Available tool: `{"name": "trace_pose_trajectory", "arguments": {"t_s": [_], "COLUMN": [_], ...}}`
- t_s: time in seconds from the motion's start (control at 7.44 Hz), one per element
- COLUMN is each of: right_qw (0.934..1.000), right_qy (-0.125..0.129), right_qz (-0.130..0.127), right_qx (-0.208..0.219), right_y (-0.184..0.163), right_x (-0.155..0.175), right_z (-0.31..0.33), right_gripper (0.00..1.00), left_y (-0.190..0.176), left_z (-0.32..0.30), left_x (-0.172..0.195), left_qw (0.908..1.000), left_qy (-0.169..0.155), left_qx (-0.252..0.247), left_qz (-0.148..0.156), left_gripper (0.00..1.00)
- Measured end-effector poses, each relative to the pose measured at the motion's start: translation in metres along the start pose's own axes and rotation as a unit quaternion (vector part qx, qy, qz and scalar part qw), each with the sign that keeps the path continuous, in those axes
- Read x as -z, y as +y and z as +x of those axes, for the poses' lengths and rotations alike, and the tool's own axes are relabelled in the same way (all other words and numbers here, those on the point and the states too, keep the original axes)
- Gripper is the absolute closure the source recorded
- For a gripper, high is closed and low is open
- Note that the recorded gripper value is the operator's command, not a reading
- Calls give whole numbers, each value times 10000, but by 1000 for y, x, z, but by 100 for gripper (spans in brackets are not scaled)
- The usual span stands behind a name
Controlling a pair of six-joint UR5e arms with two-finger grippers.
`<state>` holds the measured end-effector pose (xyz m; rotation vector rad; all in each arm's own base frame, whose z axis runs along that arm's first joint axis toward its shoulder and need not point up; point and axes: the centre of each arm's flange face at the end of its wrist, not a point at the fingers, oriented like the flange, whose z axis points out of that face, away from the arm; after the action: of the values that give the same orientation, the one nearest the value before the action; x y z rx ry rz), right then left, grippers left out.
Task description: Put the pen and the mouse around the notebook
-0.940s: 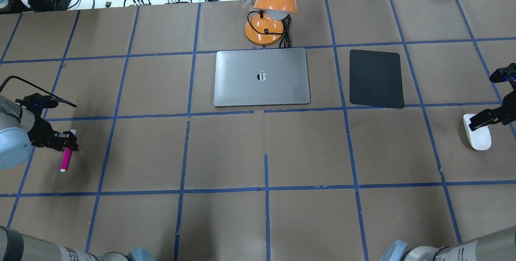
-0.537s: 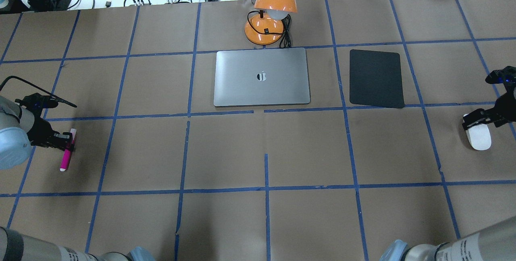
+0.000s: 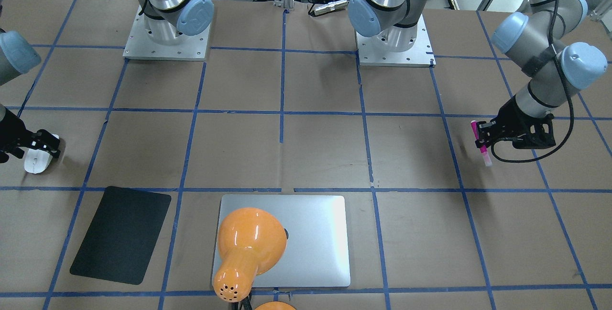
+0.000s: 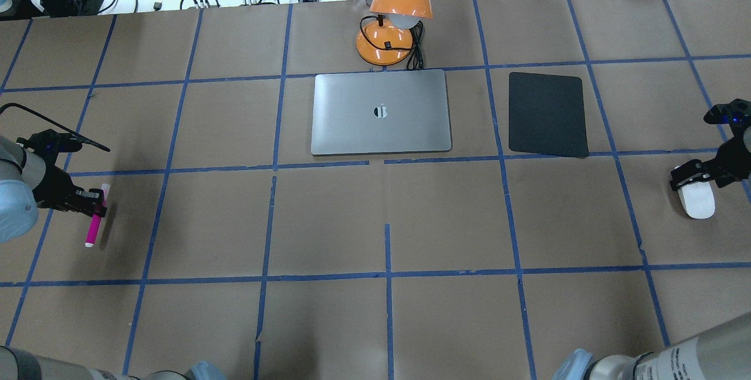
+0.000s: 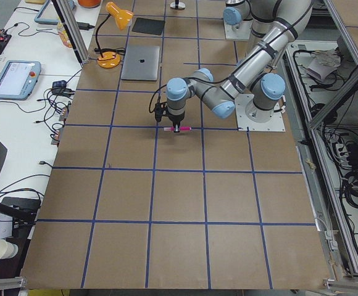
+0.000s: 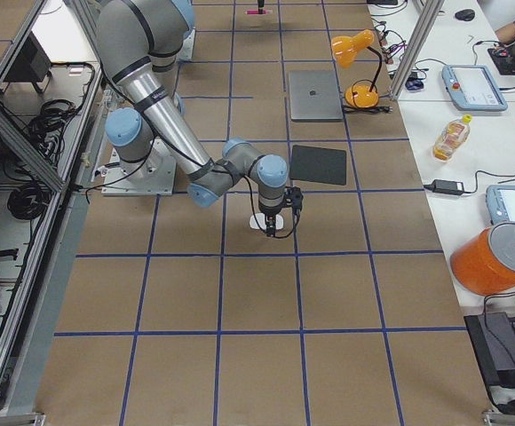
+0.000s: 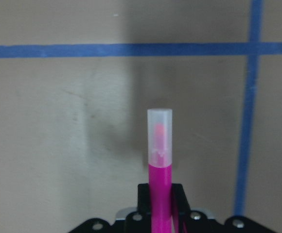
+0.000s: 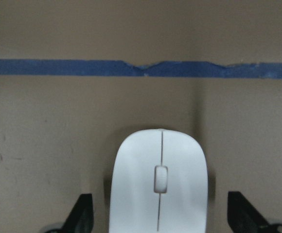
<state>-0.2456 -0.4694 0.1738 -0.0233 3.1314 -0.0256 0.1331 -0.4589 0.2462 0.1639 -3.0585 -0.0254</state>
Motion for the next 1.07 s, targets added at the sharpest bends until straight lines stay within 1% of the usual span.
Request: {"name": "trace_pose_trajectory", "arguments": {"t_s": [0.13,0.27,0.4,0.54,0.81,0.94,1.07], "right_qw": [10000,10000,10000,10000,10000,10000,10000], "right_qy": [2,-2,-10,-21,-12,2,11], "right_qz": [-1,-7,-21,-32,-31,-32,-42], "right_qx": [-35,-49,-53,-52,-43,-39,-37], "right_y": [-1,-1,0,0,0,0,0], "right_x": [0,0,-1,-2,-1,0,0], "right_z": [1,0,0,-1,-3,-3,-3], "right_gripper": [12,15,16,16,29,37,40], "left_y": [3,8,14,19,30,36,41], "left_z": [47,93,135,172,234,262,288], "left_x": [11,17,19,16,6,2,-5], "left_qw": [9991,9962,9919,9853,9663,9532,9368], "left_qy": [19,40,42,25,-12,-4,29], "left_qx": [420,866,1268,1706,2570,3023,3499], "left_qz": [-27,-65,-95,-127,-144,-82,0], "left_gripper": [100,100,100,100,100,100,100]}}
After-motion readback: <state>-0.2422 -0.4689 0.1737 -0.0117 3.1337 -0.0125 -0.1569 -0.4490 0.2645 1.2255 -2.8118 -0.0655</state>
